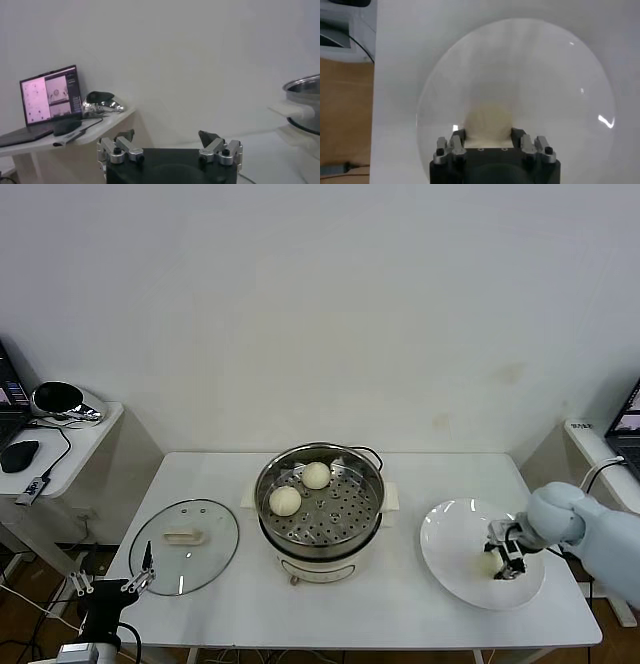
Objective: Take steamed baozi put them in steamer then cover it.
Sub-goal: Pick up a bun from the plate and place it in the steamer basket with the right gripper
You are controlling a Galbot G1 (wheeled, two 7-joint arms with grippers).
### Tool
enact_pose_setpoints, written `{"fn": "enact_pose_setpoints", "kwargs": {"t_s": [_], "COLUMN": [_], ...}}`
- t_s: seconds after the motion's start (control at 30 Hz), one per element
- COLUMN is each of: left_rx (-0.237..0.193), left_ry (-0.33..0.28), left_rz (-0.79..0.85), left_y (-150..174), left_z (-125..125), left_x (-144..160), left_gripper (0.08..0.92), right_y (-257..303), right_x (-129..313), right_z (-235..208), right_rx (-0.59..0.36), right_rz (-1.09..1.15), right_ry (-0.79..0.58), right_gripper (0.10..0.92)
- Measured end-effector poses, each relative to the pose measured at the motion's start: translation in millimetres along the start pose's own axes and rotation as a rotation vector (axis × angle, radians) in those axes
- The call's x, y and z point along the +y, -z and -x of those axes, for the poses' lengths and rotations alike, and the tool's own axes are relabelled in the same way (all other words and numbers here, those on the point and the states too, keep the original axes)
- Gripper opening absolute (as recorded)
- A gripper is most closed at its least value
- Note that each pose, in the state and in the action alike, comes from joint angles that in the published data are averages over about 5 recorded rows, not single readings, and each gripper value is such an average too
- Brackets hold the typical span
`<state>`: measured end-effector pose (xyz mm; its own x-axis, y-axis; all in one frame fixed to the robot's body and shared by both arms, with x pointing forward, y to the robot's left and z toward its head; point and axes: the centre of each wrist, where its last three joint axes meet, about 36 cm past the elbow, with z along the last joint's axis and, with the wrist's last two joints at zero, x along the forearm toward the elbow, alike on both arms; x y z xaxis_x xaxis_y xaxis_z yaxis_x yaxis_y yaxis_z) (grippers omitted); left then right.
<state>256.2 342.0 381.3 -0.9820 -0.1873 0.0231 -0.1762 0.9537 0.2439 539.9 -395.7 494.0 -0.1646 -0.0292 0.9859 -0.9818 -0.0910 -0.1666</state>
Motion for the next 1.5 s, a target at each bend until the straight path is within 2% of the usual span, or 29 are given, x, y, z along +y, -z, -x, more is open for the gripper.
{"fn": "enact_pose_setpoints", "kwargs": {"t_s": [0.4,0.6,0.73,1.07,1.5], "left_rx": [-0.006,-0.004,-0.004,-0.006,-0.011], "left_ry": [-0.011,-0.006,0.0,0.023,0.041], "left_rz": [0.001,-0.001,-0.005,-0.007,-0.01], "left_y": [2,2,2,2,6], "left_z": [3,3,3,2,-2], "left_x": [-1,0,0,4,8], "left_gripper": [0.823,0.823,0.823,0.823,0.823], "right_y": [28,85,131,248,348], "right_x": [-74,-110,-126,-139,-117], "right_z": [-105,-157,-174,-163,-103], "right_rx": [-0.116,-0.212,-0.265,-0.311,-0.25], "right_rz": [-0.045,-0.175,-0.285,-0.594,-1.01], "right_ry": [-0.148,-0.224,-0.239,-0.177,-0.062], "right_gripper": [0.57,0.576,0.575,0.585,0.594]}}
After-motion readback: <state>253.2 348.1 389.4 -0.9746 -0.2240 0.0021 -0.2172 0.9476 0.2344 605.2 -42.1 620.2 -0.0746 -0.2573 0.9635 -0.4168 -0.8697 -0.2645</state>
